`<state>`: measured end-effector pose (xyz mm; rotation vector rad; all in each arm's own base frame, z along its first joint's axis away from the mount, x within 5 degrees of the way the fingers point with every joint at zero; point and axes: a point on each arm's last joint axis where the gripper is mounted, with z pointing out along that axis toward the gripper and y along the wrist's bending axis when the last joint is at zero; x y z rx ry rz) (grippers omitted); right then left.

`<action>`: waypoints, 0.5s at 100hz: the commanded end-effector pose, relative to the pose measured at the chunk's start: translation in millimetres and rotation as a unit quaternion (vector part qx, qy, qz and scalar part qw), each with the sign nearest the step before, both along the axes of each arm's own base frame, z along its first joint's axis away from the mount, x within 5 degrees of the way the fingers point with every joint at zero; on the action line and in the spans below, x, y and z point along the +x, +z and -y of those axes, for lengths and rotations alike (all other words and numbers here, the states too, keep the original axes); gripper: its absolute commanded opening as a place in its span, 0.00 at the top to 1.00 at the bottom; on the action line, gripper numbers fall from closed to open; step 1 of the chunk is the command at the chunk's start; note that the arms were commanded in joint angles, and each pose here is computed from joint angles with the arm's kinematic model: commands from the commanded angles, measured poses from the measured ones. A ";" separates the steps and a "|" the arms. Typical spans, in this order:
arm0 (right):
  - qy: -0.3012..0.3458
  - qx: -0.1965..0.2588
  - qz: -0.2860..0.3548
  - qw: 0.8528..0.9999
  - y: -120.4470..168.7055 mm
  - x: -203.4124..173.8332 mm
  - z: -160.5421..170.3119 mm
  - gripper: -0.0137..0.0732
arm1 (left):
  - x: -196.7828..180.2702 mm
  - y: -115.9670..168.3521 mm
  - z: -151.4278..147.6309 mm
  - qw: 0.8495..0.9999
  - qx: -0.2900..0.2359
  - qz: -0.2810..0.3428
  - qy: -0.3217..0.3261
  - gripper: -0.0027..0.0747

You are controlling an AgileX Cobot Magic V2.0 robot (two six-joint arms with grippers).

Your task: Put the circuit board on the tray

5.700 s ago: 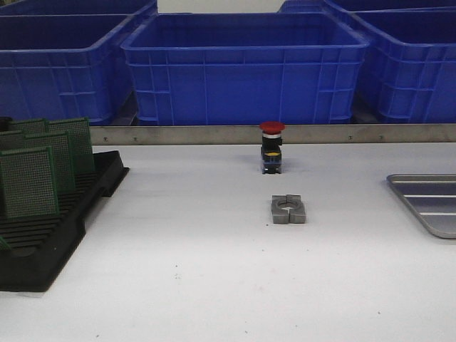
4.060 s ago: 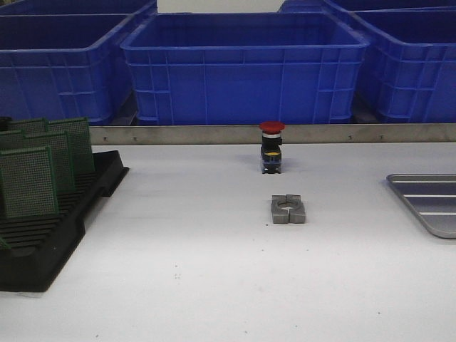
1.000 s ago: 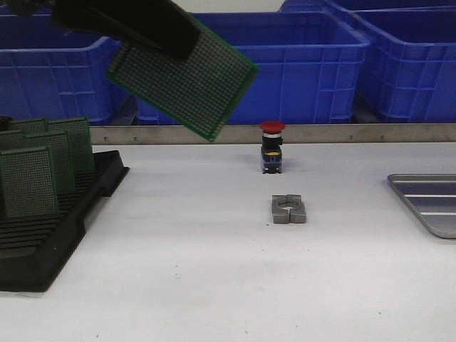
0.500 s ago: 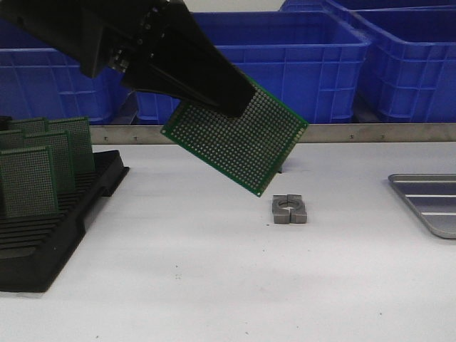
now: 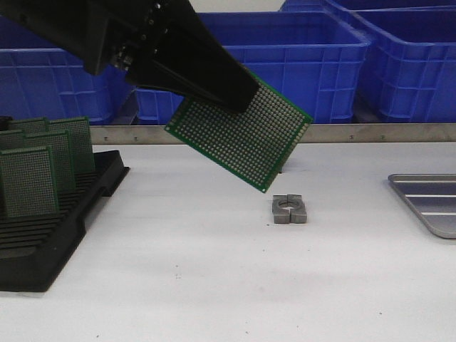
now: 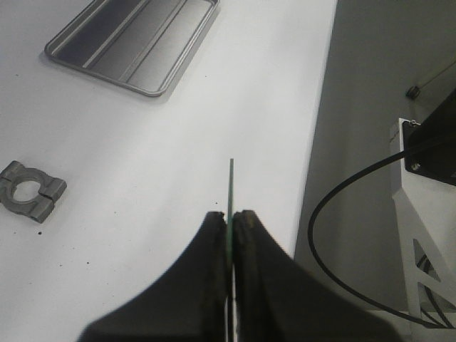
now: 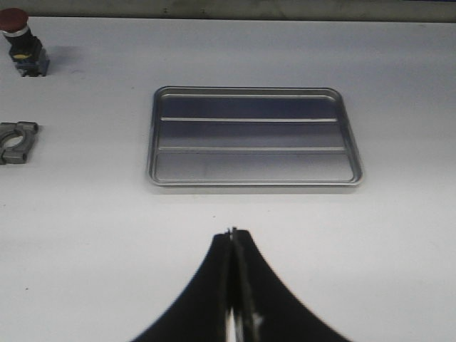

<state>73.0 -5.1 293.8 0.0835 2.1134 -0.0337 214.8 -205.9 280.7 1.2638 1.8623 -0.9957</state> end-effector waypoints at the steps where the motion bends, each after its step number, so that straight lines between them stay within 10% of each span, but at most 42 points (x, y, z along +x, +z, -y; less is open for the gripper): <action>1: 0.015 0.012 0.021 1.000 16.9 14.8 -3.0 0.91 | -2.7 20.6 3.0 0.999 -0.040 0.004 0.006 0.99; 26: 0.082 0.135 0.001 0.987 19.9 47.1 -27.7 0.65 | -2.7 20.6 3.0 0.999 -0.040 0.004 0.006 0.99; 50: 0.240 0.111 0.016 0.964 23.8 68.4 -57.4 0.29 | -2.7 20.6 3.0 0.999 -0.040 0.004 0.006 0.99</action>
